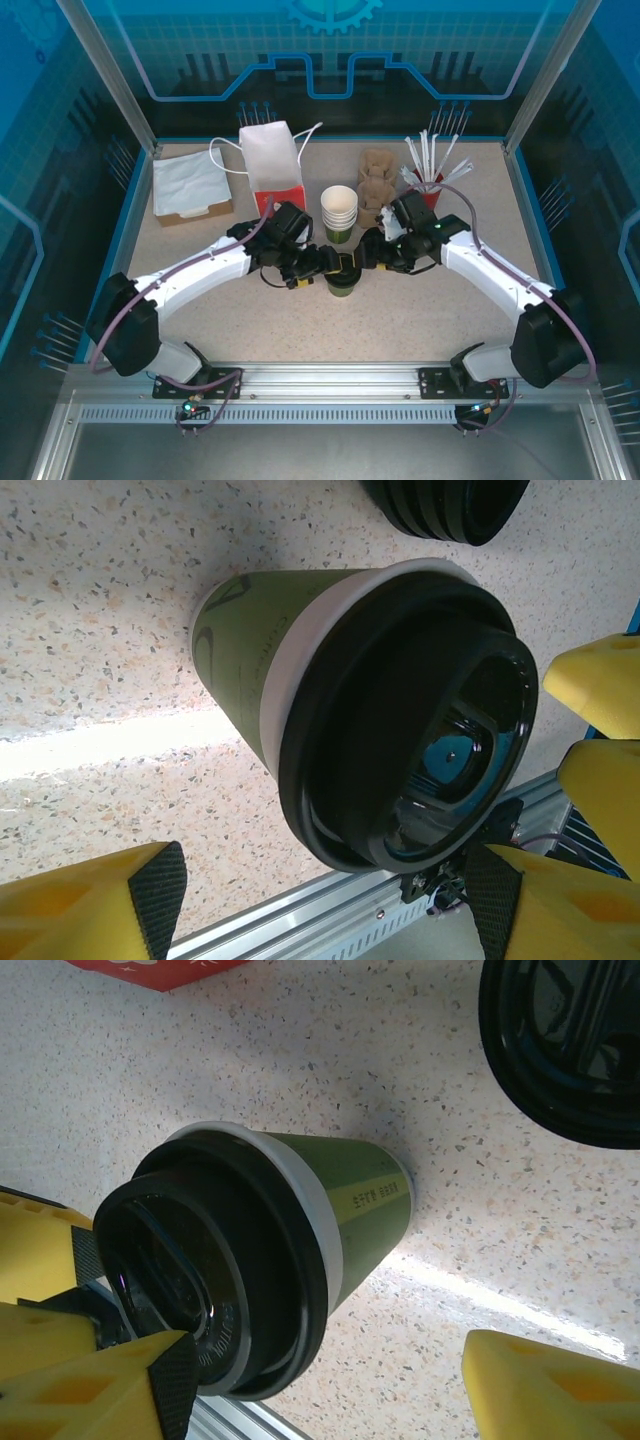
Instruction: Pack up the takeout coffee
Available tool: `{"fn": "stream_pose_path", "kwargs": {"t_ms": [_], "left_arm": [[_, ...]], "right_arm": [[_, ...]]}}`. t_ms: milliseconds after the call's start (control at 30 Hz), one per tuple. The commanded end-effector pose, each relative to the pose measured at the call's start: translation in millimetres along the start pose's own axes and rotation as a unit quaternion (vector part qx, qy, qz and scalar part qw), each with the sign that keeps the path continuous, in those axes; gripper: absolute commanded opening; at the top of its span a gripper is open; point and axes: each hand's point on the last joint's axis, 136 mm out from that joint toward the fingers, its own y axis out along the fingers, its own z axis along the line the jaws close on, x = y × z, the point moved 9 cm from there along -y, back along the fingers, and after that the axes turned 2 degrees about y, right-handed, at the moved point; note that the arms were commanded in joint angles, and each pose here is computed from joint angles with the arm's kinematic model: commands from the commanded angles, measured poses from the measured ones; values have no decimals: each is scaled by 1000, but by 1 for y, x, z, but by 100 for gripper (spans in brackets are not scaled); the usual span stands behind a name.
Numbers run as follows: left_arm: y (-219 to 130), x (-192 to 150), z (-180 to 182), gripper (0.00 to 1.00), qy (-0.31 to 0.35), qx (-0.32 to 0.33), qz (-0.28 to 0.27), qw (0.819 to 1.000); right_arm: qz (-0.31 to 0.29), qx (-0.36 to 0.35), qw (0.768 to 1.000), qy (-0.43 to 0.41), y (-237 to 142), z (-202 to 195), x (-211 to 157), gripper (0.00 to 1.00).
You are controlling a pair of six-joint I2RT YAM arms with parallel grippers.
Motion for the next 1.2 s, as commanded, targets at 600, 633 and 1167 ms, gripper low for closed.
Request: {"fn": "stream_pose_path", "kwargs": {"t_ms": [600, 633, 1167], "left_arm": [[16, 11, 7, 76, 22, 71, -5, 997], [16, 11, 8, 76, 21, 73, -5, 997], [8, 15, 4, 80, 32, 83, -29, 996]], "right_arm": [[0, -9, 1000, -5, 14, 11, 16, 66], [1, -12, 1000, -5, 14, 10, 17, 66], [-9, 34, 999, -5, 13, 19, 22, 62]]}}
